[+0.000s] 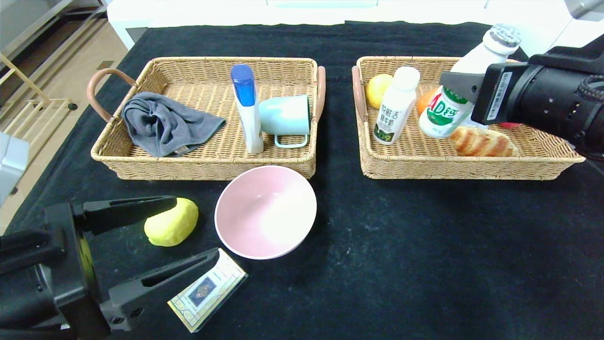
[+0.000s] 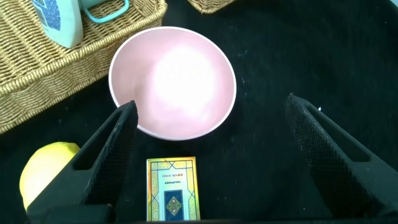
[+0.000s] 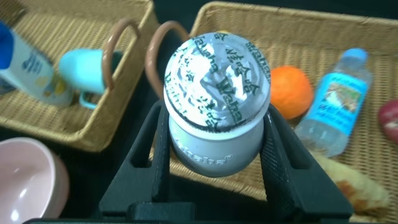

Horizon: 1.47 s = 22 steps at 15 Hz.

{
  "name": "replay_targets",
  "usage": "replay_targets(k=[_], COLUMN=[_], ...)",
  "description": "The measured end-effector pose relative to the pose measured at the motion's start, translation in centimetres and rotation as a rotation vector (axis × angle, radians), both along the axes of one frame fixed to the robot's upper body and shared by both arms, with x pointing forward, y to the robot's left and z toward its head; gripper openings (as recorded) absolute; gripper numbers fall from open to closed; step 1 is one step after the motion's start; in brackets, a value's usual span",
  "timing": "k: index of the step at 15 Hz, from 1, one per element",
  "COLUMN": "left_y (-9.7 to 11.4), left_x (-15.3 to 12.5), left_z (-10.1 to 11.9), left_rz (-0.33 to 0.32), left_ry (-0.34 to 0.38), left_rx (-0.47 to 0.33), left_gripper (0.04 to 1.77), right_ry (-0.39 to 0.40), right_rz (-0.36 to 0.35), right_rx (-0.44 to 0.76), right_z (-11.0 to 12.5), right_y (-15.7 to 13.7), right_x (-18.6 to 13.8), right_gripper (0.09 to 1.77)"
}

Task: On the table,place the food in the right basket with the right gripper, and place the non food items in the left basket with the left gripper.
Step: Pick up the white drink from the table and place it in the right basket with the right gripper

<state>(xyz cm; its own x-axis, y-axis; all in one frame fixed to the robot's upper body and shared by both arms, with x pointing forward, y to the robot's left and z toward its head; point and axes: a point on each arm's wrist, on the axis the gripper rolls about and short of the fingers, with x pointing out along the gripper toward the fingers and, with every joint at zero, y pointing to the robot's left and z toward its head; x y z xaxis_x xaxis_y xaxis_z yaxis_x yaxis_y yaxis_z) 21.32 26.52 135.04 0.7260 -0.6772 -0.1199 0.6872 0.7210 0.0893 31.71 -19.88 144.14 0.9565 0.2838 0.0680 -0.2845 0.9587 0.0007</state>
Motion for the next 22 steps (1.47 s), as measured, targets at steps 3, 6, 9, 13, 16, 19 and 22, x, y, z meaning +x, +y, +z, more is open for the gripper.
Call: replay_targets(k=[3,6,9,13,16,19,22], left_y=[0.0,0.1,0.1,0.1,0.1,0.1,0.1], left_x=[-0.1,-0.2,-0.3,-0.3,-0.3,-0.3,-0.3], left_z=[0.1,0.2,0.3,0.3,0.2,0.2,0.2], left_rz=[0.0,0.0,0.0,0.0,-0.002,-0.001,-0.001], left_ry=[-0.007,-0.014,-0.017,-0.016,-0.012,-0.013,-0.013], left_rx=[-0.002,-0.005,-0.007,-0.006,-0.004,-0.005,-0.005], left_gripper=[1.72,1.72,1.72,1.72,1.72,1.72,1.72], right_ry=[-0.012,0.008,0.025,0.054,0.071,0.051,0.06], right_rz=[-0.057,-0.073,-0.071,-0.086,-0.091,-0.094,-0.096], right_rx=[0.008,-0.002,-0.012,-0.006,-0.006,0.007,0.001], right_z=[0.4,-0.3,-1.0,-1.8,-2.5,-2.7,-3.2], right_y=[-0.8,-0.7,-0.1,-0.1,0.1,0.4,0.5], right_x=[1.6,2.7,3.5,4.5,5.2,5.9,6.5], right_gripper=[0.88,0.88,0.88,0.88,0.88,0.88,0.88])
